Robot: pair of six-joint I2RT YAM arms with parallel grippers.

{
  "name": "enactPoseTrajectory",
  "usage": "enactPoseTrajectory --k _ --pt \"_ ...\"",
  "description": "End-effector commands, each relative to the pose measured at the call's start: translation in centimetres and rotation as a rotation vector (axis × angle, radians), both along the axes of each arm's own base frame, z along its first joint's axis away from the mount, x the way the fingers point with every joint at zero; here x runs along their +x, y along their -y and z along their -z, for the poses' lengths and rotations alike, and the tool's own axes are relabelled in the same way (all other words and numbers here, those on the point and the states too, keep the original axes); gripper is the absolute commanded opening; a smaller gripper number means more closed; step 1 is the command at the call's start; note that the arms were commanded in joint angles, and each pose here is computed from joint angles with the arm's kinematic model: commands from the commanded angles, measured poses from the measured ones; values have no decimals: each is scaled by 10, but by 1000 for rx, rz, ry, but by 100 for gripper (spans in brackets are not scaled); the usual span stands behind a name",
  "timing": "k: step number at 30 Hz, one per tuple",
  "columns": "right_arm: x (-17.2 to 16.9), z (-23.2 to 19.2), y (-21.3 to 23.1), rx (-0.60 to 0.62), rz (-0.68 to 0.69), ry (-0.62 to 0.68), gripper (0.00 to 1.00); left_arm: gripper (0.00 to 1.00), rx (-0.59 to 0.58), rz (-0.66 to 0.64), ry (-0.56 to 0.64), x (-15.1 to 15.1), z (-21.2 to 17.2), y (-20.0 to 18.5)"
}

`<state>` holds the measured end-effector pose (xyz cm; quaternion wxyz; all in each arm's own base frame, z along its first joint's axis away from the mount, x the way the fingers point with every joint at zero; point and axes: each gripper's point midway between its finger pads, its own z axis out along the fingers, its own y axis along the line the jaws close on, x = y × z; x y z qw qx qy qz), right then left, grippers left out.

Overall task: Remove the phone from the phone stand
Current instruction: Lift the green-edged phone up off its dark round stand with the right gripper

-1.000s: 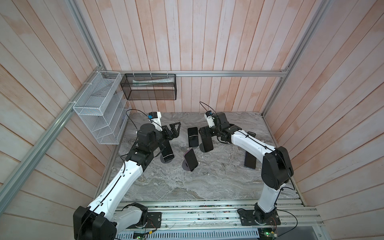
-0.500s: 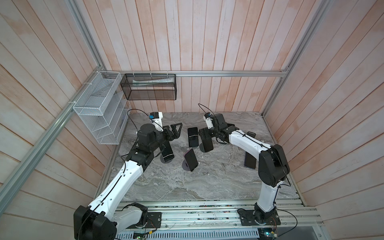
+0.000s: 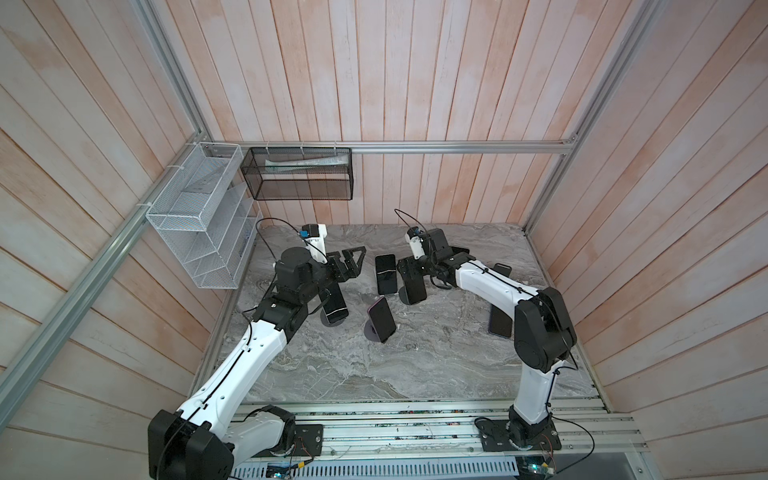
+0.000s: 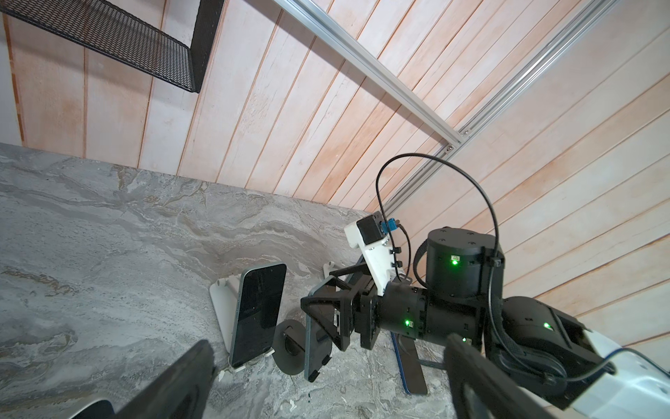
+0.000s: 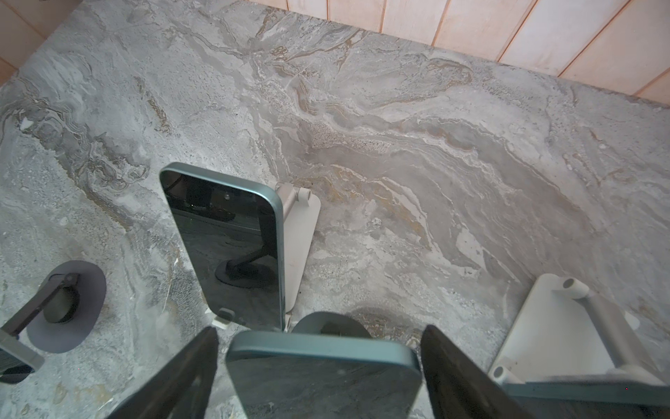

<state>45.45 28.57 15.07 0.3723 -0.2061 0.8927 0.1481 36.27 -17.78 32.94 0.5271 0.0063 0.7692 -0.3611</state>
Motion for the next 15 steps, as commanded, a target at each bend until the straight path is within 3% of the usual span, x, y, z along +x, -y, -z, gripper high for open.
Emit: enactPoseTrajectory --k 1,15 --pt "3 7 -5 4 9 -1 88 100 -6 12 5 1 3 2" --pt "4 14 -4 -10 14 1 84 100 -8 19 4 1 3 3"
